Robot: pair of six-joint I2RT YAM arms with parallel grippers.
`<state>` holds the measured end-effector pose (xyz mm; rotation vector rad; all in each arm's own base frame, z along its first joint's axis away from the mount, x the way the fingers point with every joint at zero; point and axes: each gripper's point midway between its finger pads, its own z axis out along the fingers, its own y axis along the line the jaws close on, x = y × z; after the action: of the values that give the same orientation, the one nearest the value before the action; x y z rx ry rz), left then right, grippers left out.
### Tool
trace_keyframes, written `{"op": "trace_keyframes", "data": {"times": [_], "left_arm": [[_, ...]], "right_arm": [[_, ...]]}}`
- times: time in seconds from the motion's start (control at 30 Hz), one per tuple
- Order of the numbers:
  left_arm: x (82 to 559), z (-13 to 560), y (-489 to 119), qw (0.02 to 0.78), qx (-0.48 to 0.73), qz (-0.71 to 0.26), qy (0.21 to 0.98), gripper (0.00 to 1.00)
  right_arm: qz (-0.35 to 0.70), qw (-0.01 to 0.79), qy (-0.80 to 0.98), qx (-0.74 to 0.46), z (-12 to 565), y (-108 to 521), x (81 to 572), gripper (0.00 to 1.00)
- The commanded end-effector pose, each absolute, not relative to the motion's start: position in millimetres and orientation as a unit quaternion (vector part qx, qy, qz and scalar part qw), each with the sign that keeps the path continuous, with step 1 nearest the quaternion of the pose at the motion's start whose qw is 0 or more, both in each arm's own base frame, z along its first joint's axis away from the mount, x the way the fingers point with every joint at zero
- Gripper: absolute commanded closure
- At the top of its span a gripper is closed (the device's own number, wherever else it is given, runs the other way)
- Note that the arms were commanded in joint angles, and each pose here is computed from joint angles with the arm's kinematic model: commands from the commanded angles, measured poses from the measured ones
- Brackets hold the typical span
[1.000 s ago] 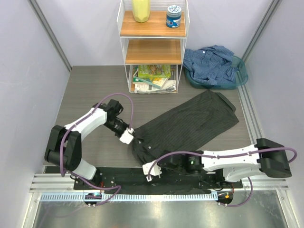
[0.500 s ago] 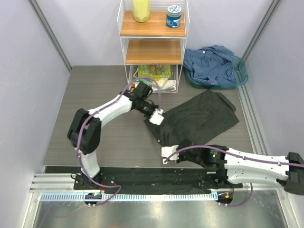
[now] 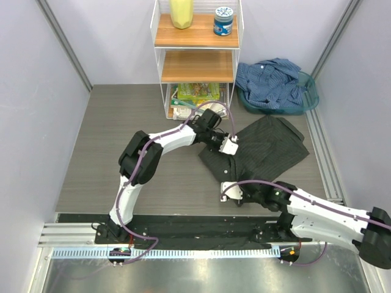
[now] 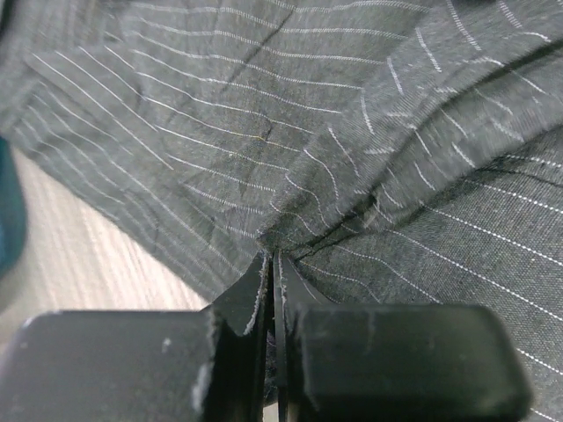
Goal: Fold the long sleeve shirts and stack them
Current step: Fold the shirt
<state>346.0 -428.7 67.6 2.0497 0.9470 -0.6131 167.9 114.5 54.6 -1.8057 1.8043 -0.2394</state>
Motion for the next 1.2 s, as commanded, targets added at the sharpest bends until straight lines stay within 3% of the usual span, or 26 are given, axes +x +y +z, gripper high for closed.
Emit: {"op": "trace_keyframes", "data": {"times": [0.0, 0.03, 0.1, 0.13, 0.2, 0.23, 0.3, 0.57, 0.77, 1.0, 1.17], "left_arm": [[374, 79, -450, 0.424, 0.786, -0.211, 0.397, 0.96], [376, 75, -450, 0.422, 0.785, -0.207, 0.404, 0.94], [379, 75, -450, 0.426, 0.783, -0.203, 0.405, 0.67], [382, 79, -449, 0.431, 0.774, -0.201, 0.419, 0.48], [387, 89, -449, 0.444, 0.765, -0.193, 0.426, 0.37], [388, 102, -447, 0.452, 0.747, -0.198, 0.446, 0.29], [394, 116, -439, 0.457, 0.730, -0.197, 0.468, 0.25], [372, 165, -377, 0.399, 0.679, -0.253, 0.562, 0.17], [334, 175, -372, 0.359, 0.702, -0.273, 0.552, 0.18], [312, 120, -405, 0.288, 0.744, -0.249, 0.549, 0.28], [311, 51, -401, 0.209, 0.751, -0.217, 0.587, 0.31]], "right_arm": [[-0.085, 0.216, 0.703, -0.672, 35, 101, 165, 0.99], [-0.075, 0.206, 0.709, -0.670, 32, 101, 164, 0.99], [-0.071, 0.187, 0.717, -0.668, 26, 100, 164, 0.90], [-0.070, 0.182, 0.718, -0.668, 25, 100, 163, 0.66], [-0.068, 0.191, 0.720, -0.663, 32, 105, 168, 0.38], [-0.066, 0.209, 0.720, -0.658, 42, 111, 175, 0.18], [-0.058, 0.253, 0.714, -0.651, 62, 120, 182, 0.01], [-0.026, 0.438, 0.693, -0.573, 164, 134, 192, 0.00], [-0.080, 0.493, 0.731, -0.465, 194, 108, 210, 0.02], [-0.115, 0.505, 0.785, -0.341, 211, 84, 227, 0.20], [-0.120, 0.502, 0.805, -0.293, 224, 78, 241, 0.27]]}}
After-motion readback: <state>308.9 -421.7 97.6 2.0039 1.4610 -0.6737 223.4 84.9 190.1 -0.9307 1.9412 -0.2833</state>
